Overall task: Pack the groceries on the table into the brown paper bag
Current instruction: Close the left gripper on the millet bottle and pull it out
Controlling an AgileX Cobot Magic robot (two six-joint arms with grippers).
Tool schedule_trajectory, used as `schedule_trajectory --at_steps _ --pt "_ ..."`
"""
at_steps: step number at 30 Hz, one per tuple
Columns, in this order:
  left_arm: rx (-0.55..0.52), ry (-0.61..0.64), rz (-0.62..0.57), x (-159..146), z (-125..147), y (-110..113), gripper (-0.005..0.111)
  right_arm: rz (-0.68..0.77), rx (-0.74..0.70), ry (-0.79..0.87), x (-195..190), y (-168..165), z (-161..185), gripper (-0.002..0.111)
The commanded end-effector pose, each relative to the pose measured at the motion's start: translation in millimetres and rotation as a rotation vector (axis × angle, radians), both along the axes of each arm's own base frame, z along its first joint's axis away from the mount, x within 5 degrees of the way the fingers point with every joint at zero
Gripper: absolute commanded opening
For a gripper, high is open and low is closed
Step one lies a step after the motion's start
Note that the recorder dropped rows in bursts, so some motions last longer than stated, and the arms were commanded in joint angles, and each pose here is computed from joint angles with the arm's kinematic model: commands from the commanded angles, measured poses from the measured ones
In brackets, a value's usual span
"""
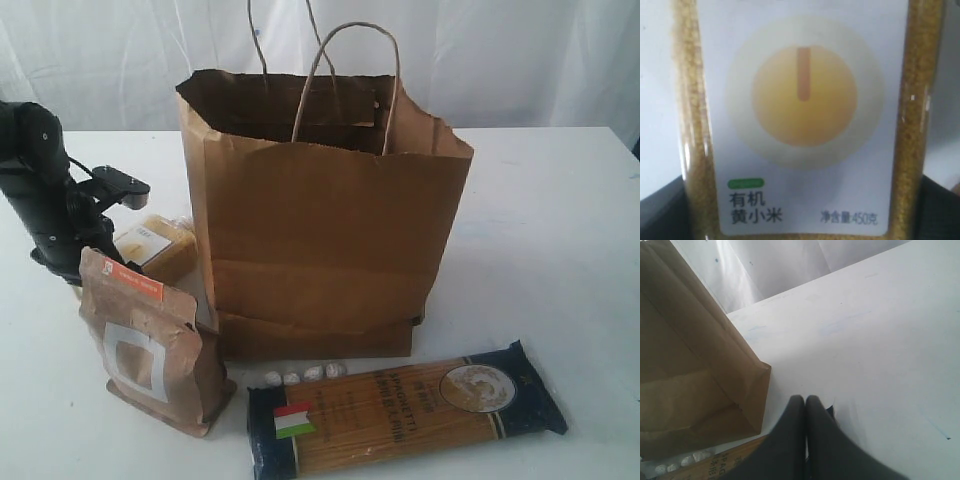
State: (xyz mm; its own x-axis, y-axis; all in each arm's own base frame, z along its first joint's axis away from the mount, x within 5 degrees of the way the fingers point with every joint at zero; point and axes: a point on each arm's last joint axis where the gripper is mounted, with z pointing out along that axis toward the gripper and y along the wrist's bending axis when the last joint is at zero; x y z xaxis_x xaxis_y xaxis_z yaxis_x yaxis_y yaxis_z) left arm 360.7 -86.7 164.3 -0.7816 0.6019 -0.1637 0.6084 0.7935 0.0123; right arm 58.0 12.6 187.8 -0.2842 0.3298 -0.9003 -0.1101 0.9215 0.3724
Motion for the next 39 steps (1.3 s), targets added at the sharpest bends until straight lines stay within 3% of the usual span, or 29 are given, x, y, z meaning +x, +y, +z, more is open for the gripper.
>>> schedule_trajectory --at_steps 1,10,16,21,32,39 --pt "-0.001 -0.035 0.043 -6.1 22.6 2.6 0.000 -0.008 -0.007 -0.010 0.2 -0.7 -0.4 0.000" --pt "-0.039 -0.140 0.083 -15.2 62.8 4.5 0.000 -0.008 -0.007 -0.010 0.2 -0.7 -0.4 0.000" --pt "-0.023 -0.075 0.079 -22.8 63.6 5.9 0.000 -0.008 -0.007 -0.010 0.2 -0.7 -0.4 0.000" --pt "-0.006 0.007 0.085 -32.5 54.9 7.8 0.000 -0.008 -0.007 -0.010 0.2 -0.7 -0.4 0.000" --pt "0.060 0.286 0.100 -79.7 8.3 17.6 0.000 -0.008 -0.007 -0.010 0.2 -0.7 -0.4 0.000" --pt "0.070 0.316 0.115 -93.4 -8.2 20.8 0.000 -0.008 -0.007 -0.010 0.2 -0.7 -0.4 0.000"
